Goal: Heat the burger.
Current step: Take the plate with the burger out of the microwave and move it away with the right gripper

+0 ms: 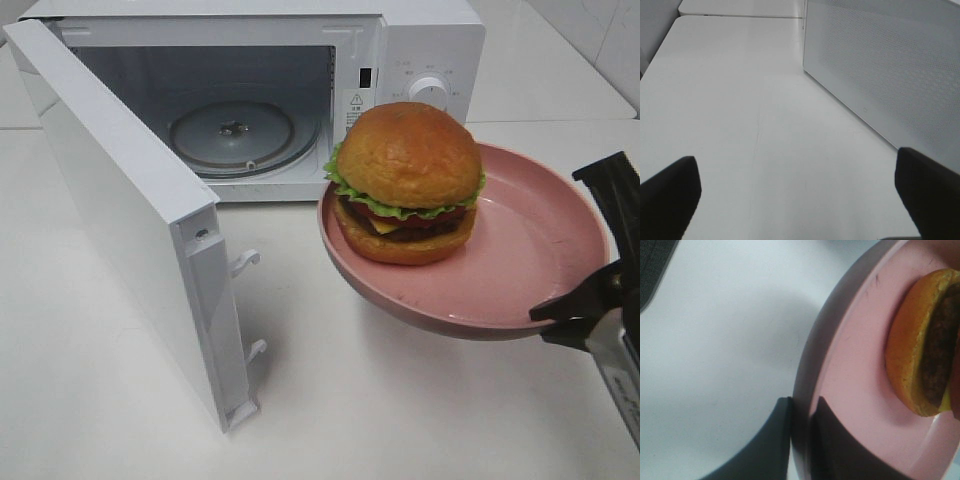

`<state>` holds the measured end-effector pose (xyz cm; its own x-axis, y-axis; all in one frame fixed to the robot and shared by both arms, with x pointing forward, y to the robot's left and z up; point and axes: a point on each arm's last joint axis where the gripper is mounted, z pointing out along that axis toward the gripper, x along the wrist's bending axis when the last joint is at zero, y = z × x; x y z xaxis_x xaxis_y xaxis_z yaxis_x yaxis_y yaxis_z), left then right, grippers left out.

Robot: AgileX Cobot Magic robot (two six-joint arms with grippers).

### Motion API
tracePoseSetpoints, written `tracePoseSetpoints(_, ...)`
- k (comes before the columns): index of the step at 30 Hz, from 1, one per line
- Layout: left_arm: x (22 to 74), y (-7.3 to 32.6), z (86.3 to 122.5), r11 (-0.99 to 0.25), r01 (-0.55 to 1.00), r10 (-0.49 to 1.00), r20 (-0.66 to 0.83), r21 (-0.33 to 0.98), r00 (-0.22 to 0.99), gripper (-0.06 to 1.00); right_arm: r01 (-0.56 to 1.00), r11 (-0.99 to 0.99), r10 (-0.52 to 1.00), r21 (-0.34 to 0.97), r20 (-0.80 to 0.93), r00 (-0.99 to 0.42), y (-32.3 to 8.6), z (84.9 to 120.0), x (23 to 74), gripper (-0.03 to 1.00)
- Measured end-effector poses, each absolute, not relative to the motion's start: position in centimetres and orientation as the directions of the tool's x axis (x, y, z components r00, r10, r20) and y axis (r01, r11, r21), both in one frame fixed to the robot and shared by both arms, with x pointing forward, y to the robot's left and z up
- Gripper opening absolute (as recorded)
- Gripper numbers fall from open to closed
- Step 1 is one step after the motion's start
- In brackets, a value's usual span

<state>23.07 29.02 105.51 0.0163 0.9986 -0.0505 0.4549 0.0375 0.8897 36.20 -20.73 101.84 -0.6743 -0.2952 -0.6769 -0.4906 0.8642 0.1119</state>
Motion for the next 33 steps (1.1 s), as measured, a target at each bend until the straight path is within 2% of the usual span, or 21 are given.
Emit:
tracePoseSetpoints(22,23.1,29.0,105.5,0.038,0.455,0.999,-0.05,0.89,0.016,0.97,-0.122,0.986,-0.016,0.116,-0.658,-0.753,-23.8,102.2,35.9,0.09)
tracePoseSetpoints(24,23.1,29.0,105.5,0.038,0.455,0.999,-0.05,0.89,0.016,0.97,-0.035,0.991,0.057,0.131,-0.64,-0.767,-24.2,102.1,35.9,0.09)
tracePoseSetpoints(33,23.1,29.0,105.5,0.038,0.455,0.999,-0.05,0.89,0.016,0.97,0.121,0.977,0.204,0.173,-0.632,-0.748,-24.8,102.1,36.0,0.09)
